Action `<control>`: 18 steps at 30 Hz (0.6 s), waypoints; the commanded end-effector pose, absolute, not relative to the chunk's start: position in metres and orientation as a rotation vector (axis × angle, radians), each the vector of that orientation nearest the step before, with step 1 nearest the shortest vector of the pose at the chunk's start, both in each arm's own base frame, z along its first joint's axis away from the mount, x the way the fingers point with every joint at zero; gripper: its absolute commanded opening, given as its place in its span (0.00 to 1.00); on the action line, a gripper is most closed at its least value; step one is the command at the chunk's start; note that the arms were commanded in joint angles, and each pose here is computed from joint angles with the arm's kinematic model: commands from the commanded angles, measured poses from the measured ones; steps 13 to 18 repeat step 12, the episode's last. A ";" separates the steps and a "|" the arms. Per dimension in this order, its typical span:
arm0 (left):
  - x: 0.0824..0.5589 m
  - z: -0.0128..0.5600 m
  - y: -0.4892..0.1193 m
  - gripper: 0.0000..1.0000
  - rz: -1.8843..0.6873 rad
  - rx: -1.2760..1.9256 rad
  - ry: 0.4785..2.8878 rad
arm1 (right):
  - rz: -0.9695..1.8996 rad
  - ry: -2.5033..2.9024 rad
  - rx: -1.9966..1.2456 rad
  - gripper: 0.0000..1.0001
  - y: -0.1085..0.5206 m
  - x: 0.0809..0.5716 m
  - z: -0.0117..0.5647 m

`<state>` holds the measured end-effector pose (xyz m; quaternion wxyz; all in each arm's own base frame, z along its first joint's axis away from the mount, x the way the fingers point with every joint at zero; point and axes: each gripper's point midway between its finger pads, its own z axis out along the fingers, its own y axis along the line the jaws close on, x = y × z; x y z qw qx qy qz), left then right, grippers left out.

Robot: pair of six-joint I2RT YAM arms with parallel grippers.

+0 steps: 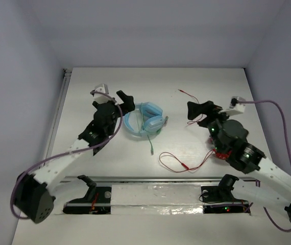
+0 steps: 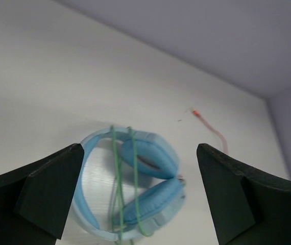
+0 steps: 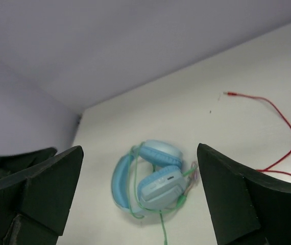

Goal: Wrap the headphones

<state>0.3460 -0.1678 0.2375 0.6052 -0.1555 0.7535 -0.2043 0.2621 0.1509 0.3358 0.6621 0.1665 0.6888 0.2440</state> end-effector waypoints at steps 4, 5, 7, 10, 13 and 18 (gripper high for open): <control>0.292 0.299 -0.160 0.99 -0.677 -0.310 1.637 | 0.489 1.396 0.528 1.00 0.076 0.231 0.385; 0.287 0.300 -0.157 0.99 -0.680 -0.306 1.641 | 0.468 1.384 0.547 1.00 0.068 0.228 0.385; 0.276 0.307 -0.147 0.99 -0.660 -0.300 1.637 | 0.481 1.365 0.569 1.00 0.058 0.222 0.385; 0.266 0.317 -0.139 0.97 -0.658 -0.274 1.602 | 0.517 1.360 0.556 1.00 0.064 0.222 0.385; 0.262 0.325 -0.140 0.98 -0.694 -0.268 1.566 | 0.513 1.386 0.536 1.00 0.073 0.227 0.381; 0.262 0.325 -0.140 0.98 -0.694 -0.268 1.566 | 0.513 1.386 0.536 1.00 0.073 0.227 0.381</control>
